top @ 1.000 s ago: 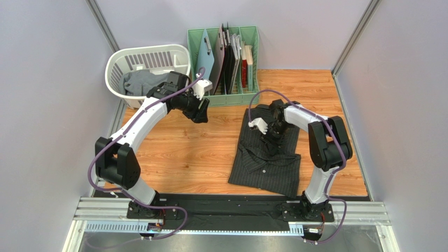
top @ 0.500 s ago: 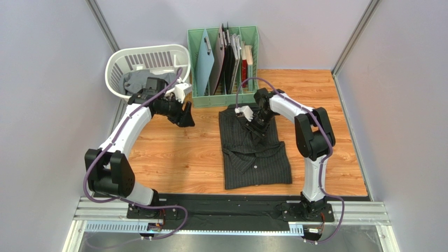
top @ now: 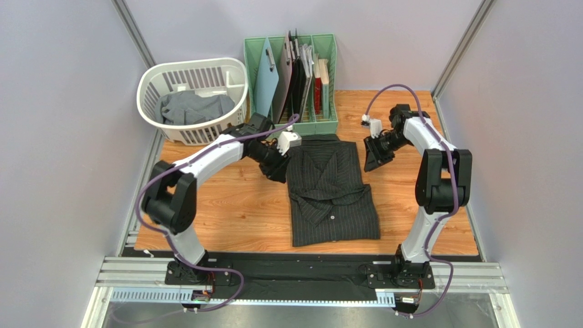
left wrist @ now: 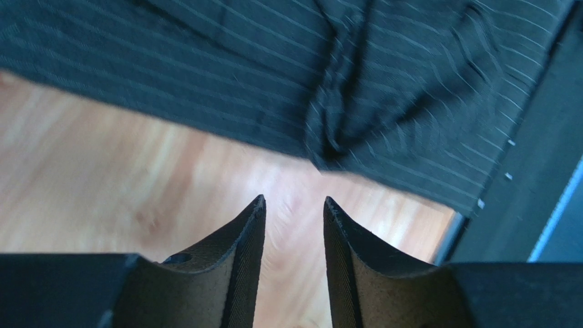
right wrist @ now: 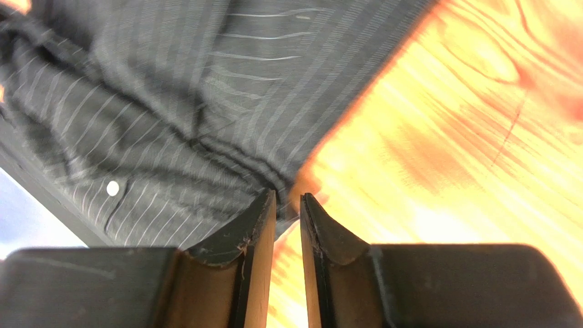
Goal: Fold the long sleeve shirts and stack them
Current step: Fold the shirt
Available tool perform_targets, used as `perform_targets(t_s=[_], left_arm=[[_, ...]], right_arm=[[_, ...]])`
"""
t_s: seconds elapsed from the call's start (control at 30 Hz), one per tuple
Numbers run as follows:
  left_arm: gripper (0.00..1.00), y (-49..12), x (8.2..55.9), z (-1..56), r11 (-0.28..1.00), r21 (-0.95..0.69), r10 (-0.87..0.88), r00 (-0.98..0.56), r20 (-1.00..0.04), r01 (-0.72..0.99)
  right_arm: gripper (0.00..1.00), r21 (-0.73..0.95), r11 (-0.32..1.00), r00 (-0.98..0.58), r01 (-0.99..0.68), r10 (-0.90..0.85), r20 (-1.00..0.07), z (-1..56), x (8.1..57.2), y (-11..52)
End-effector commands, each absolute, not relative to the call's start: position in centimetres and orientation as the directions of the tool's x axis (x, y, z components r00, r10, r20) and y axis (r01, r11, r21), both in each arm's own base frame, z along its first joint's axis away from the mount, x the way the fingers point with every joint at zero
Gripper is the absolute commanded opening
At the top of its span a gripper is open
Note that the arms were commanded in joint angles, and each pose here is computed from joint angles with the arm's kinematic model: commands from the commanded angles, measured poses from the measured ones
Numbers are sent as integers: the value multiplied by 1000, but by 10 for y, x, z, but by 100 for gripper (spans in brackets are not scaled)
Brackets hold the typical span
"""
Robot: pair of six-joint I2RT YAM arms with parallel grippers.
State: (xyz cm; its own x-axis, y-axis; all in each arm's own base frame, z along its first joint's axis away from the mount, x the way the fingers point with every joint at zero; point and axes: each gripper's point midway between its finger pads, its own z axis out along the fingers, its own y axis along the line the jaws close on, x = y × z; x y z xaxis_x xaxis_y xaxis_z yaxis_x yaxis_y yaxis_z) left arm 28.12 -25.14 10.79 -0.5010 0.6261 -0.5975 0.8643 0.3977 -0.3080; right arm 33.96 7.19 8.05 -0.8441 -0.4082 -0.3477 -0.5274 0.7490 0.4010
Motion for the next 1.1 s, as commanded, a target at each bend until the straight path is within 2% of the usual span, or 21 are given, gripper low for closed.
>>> perform_targets(t_s=[0.0, 0.23, 0.37, 0.5, 0.57, 0.7, 0.77, 0.93, 1.07], left_arm=[[41, -278, 321, 104, 406, -220, 638, -447, -627, 887], [41, -295, 335, 85, 407, -181, 696, -432, -574, 895], [43, -297, 333, 67, 410, -176, 736, -439, -515, 895], [43, -290, 335, 52, 430, -166, 766, -456, -454, 887], [42, -282, 336, 43, 437, -147, 790, -457, -408, 887], [35, -266, 337, 31, 449, -110, 823, -459, -336, 887], [31, -256, 337, 29, 452, -96, 834, -459, -306, 887], [24, -241, 341, 31, 481, -117, 815, -492, -305, 869], [24, -245, 340, 53, 467, -182, 772, -499, -394, 866]], right_arm=[[25, 456, 777, -891, -435, -298, -343, 68, 355, 77], [33, 464, 796, -904, -388, -232, -359, 52, 375, 87], [37, 440, 820, -918, -367, -243, -312, 30, 376, 92], [36, 399, 847, -927, -351, -254, -275, 12, 373, 86], [29, 380, 862, -934, -336, -251, -256, 7, 371, 82], [0, 376, 879, -951, -294, -229, -207, 1, 360, 77], [0, 388, 880, -959, -274, -221, -175, -1, 343, 77], [0, 306, 910, -941, -281, -199, -273, 16, 356, 59], [0, 297, 909, -910, -292, -167, -380, 48, 387, 51]])
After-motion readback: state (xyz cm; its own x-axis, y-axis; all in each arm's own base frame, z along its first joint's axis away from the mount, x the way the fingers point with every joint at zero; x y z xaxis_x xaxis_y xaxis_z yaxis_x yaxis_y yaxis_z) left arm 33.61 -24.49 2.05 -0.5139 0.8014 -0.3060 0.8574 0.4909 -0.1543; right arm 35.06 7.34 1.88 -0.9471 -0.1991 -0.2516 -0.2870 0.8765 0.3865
